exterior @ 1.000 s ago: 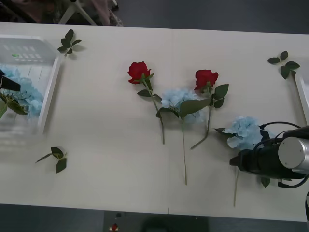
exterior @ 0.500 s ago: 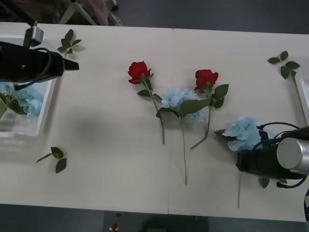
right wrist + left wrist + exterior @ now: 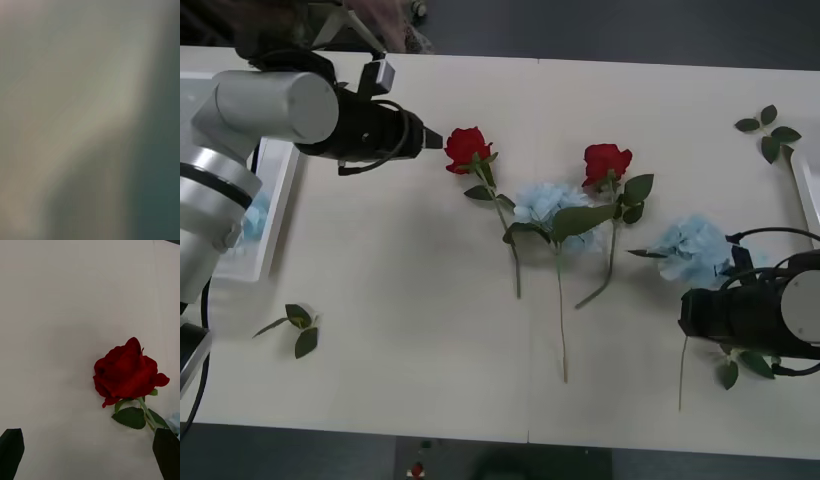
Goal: Put the red flowers into the right box and the blue flowers into the left box
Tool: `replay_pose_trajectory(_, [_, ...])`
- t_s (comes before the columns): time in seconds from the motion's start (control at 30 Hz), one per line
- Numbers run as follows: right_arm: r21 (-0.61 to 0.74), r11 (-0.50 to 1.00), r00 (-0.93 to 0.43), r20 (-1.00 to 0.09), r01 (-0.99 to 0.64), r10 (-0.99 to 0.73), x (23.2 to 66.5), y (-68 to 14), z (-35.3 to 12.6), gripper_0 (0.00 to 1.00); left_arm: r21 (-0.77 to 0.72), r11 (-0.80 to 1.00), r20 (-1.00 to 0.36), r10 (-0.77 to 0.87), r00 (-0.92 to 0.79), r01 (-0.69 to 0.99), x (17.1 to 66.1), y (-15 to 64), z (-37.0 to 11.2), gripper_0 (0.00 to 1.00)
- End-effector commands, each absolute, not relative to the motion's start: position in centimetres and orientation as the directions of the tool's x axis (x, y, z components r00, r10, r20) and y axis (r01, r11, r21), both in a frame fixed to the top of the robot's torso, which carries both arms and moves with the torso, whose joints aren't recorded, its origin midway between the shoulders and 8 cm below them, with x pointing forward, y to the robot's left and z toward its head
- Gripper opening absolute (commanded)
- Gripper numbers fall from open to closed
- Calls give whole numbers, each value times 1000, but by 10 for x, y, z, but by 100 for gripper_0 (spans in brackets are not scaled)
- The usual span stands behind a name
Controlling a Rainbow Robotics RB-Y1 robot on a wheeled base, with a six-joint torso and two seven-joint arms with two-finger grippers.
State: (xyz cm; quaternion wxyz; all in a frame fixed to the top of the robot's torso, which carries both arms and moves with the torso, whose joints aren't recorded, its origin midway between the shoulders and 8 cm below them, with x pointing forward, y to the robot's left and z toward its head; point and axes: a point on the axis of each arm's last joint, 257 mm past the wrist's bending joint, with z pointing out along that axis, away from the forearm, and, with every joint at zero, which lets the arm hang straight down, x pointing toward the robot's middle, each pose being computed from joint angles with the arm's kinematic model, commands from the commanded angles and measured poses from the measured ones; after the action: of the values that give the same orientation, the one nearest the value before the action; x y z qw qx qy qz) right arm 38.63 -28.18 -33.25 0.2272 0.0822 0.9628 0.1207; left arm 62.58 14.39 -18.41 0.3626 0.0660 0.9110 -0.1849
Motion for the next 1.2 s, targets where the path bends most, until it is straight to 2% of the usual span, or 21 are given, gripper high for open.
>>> replay_pose_trajectory(0.03, [286, 958, -826, -542, -4, 158, 394, -287, -270, 0, -331, 908, -706, -58, -706, 257, 648, 106, -158, 100])
replay_pose_trajectory(0.13, [336, 936, -772, -621, -107, 135, 399, -279, -224, 0, -361, 894, -677, -56, -734, 265, 642, 79, -173, 100])
replay_pose_trajectory(0.17, [336, 936, -772, -621, -107, 135, 399, -279, -224, 0, -361, 894, -677, -56, -734, 265, 642, 79, -173, 100])
replay_pose_trajectory(0.2, [397, 904, -754, -640, -160, 147, 401, -267, -202, 0, -382, 885, -662, -61, -747, 266, 638, 65, -181, 100])
replay_pose_trajectory(0.4, [647, 712, -770, -591, -273, 241, 405, -220, -141, 0, -442, 861, -610, -84, -788, 250, 625, 34, -199, 100])
replay_pose_trajectory(0.5, [697, 643, -767, -587, -318, 257, 411, -207, -112, 0, -474, 850, -589, -112, -801, 230, 623, 27, -205, 100])
replay_pose_trajectory(0.67, [805, 487, -801, -518, -339, 299, 419, -185, -68, 0, -477, 854, -578, -126, -806, 208, 626, 16, -224, 100])
replay_pose_trajectory(0.87, [832, 376, -812, -519, -408, 267, 418, -170, -29, 0, -470, 868, -560, -156, -814, 157, 630, 8, -242, 100])
replay_pose_trajectory(1.2, [841, 239, -824, -531, -485, 196, 399, -155, 5, 0, -353, 911, -586, -39, -809, 211, 619, 8, -269, 100])
